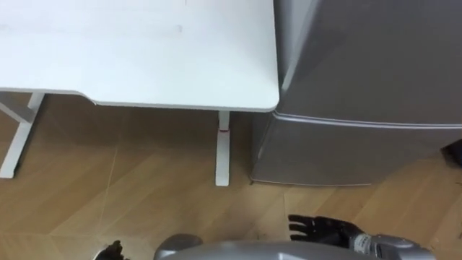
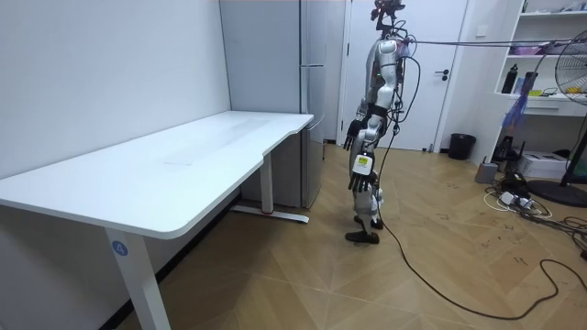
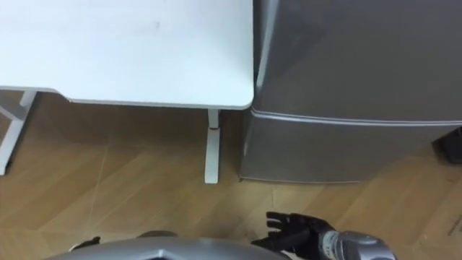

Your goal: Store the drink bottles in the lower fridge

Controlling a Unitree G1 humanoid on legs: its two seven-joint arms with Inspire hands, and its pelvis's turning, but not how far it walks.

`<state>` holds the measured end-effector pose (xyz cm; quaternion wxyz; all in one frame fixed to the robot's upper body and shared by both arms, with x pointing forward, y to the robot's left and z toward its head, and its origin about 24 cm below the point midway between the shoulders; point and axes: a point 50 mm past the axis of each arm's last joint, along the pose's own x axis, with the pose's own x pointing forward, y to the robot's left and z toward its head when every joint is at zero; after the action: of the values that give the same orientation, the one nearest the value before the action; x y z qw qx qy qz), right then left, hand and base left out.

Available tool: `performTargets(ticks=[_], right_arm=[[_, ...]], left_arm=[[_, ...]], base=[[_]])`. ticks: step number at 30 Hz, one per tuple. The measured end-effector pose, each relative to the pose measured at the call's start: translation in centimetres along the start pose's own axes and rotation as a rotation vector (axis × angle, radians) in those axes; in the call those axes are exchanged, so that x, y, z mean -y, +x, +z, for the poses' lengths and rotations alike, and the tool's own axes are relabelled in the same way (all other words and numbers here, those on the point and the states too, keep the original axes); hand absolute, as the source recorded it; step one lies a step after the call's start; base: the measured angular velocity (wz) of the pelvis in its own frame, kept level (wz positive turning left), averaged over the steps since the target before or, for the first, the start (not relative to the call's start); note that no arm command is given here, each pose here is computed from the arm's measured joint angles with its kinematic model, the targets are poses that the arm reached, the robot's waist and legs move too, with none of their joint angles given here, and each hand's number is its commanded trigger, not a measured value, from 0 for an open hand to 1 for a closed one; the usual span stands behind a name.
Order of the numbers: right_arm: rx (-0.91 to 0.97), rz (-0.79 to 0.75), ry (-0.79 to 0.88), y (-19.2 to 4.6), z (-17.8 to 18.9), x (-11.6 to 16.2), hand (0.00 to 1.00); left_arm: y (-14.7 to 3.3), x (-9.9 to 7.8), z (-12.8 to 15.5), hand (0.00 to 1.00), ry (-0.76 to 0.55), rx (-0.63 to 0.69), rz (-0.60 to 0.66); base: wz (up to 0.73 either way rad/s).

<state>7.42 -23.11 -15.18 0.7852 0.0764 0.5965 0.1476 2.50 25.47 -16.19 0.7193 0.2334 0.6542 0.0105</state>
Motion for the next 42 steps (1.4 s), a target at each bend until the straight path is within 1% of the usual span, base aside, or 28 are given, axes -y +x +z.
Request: performTargets(ticks=[3, 6, 10, 12, 15, 22, 26, 29, 33, 42], right_arm=[[-0.014, -0.065, 0.038, 0.3, -0.9, -0.1, 0.00], [-0.026, -0.150, 0.071, 0.5, -1.3, 0.3, 0.00], [-0.032, -0.255, 0.096, 0.2, -2.0, 1.0, 0.00], [-0.046, -0.311, 0.130, 0.0, -2.6, 1.4, 0.00], [-0.057, -0.355, 0.176, -0.3, -3.3, 1.8, 0.00], [-0.079, -0.449, 0.271, -0.9, -4.8, 2.4, 0.00], [-0.122, -0.485, 0.301, -1.4, -6.0, 2.6, 0.00], [-0.236, -0.512, 0.284, -2.0, -8.3, 2.4, 0.00], [-0.349, -0.508, 0.264, -2.6, -10.5, 1.9, 0.00], [-0.407, -0.460, 0.196, -1.6, -10.2, 0.8, 0.00]], left_arm=[[-0.1, 0.5, -0.9, 0.00, 0.007, -0.032, -0.013], [-0.2, 0.6, -1.5, 0.00, -0.012, -0.056, -0.017], [-0.2, 1.0, -1.6, 0.00, -0.029, -0.065, -0.030], [-0.3, 1.5, -1.9, 0.00, -0.030, -0.074, -0.046], [-0.5, 2.1, -2.6, 0.00, -0.007, -0.098, -0.073], [-0.5, 2.1, -2.8, 0.00, -0.050, -0.106, -0.065], [-0.4, 2.1, -2.6, 0.00, -0.040, -0.098, -0.080], [-0.4, 2.1, -2.3, 0.00, -0.043, -0.092, -0.096], [-0.3, 2.2, -2.1, 0.00, -0.042, -0.095, -0.124], [-0.1, 2.1, -0.7, 0.00, -0.031, -0.075, -0.162]], base=[[0.00], [0.00], [0.02], [0.00], [0.02], [-0.01], [0.00], [-0.01], [-0.06], [-0.09]])
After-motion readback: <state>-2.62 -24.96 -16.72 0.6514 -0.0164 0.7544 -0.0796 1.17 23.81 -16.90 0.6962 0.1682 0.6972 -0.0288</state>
